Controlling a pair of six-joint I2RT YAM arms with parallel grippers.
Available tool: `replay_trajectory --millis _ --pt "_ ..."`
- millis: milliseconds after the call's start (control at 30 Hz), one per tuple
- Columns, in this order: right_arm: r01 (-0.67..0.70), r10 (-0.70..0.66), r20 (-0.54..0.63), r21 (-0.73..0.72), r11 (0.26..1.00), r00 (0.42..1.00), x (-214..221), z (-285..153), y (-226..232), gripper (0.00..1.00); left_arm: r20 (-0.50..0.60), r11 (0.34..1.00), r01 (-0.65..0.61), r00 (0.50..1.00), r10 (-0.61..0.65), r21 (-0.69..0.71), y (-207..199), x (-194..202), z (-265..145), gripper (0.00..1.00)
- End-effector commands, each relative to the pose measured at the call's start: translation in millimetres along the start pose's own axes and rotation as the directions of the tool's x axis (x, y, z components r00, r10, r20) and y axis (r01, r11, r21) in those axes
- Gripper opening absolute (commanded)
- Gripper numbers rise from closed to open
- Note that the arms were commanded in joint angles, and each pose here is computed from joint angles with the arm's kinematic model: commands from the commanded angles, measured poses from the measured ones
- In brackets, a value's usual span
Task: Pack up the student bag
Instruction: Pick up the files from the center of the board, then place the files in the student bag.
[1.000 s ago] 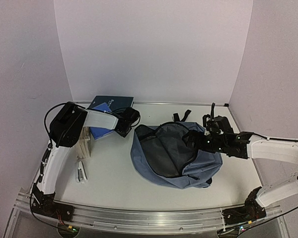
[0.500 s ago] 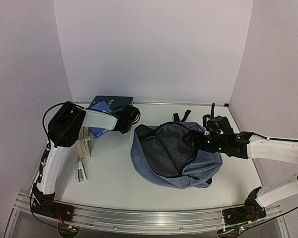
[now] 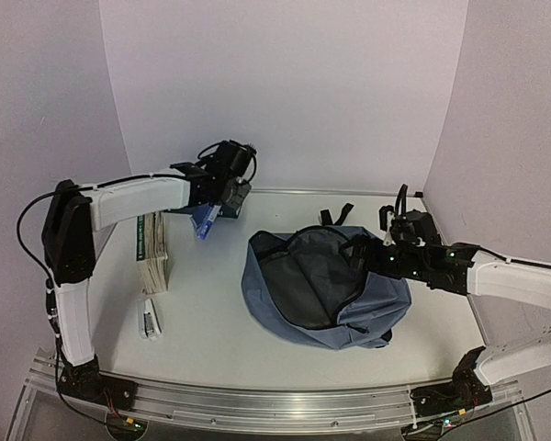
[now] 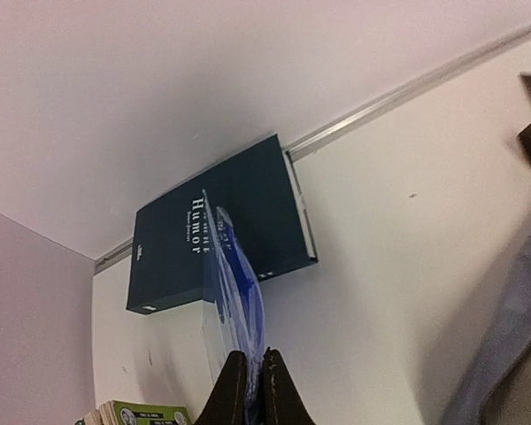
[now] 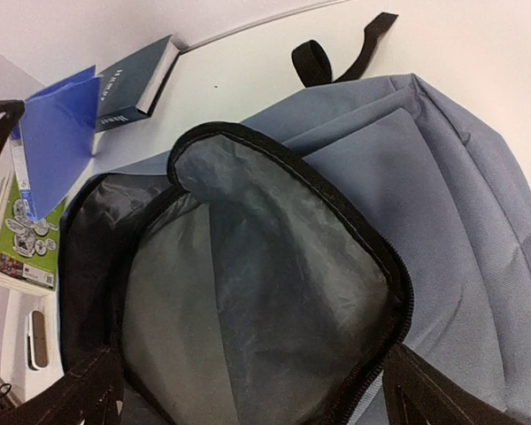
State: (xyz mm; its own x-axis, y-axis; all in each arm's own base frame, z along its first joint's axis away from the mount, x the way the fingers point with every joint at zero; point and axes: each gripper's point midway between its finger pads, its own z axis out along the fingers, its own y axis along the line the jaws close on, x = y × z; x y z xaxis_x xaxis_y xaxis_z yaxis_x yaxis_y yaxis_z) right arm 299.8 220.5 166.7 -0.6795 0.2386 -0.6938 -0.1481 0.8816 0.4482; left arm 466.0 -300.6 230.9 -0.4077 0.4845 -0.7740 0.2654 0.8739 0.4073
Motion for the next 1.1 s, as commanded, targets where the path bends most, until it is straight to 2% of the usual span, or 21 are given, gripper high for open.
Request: replay_trajectory --millis 0,67,167,267,433,600,700,900,1067 --pt "0.035 -0.027 0.07 -0.127 0.991 0.997 -29 -23 32 0.98 0.062 0.93 0.195 0.972 -0.225 0.311 0 -48 -74 0.0" --pt "0.059 -0.045 0.074 -0.203 0.977 0.996 -31 -31 46 0.98 0.068 0.871 0.213 0.961 -0.27 0.442 -8 -59 -102 0.0" --pt "0.12 -0.103 0.072 -0.308 0.944 0.992 -31 -41 67 0.98 0.066 0.798 0.238 0.943 -0.326 0.554 -9 -69 -135 0.0" --pt "0.144 -0.131 0.06 -0.354 0.924 0.99 -30 -44 78 0.98 0.059 0.722 0.25 0.926 -0.374 0.645 -9 -76 -166 0.0" --pt "0.125 -0.111 0.059 -0.404 0.906 0.992 -35 -42 91 0.98 0.038 0.545 0.24 0.893 -0.449 0.803 -15 -84 -219 0.0" --pt "0.025 -0.02 0.017 -0.477 0.878 1.0 -36 -36 107 0.98 -0.02 0.391 0.257 0.856 -0.517 0.884 -18 -85 -251 0.0" --pt "-0.033 0.027 -0.02 -0.463 0.886 0.999 -32 -23 105 0.98 -0.048 0.309 0.256 0.835 -0.548 0.916 -19 -87 -267 0.0" --pt "-0.035 0.031 -0.018 -0.462 0.886 0.999 -29 -19 103 0.98 -0.081 0.176 0.219 0.815 -0.573 0.96 -16 -94 -298 0.0" --pt "-0.011 0.006 -0.01 -0.567 0.824 1.0 -31 -36 121 0.98 -0.107 0.085 0.188 0.815 -0.57 0.978 -16 -96 -318 0.0"
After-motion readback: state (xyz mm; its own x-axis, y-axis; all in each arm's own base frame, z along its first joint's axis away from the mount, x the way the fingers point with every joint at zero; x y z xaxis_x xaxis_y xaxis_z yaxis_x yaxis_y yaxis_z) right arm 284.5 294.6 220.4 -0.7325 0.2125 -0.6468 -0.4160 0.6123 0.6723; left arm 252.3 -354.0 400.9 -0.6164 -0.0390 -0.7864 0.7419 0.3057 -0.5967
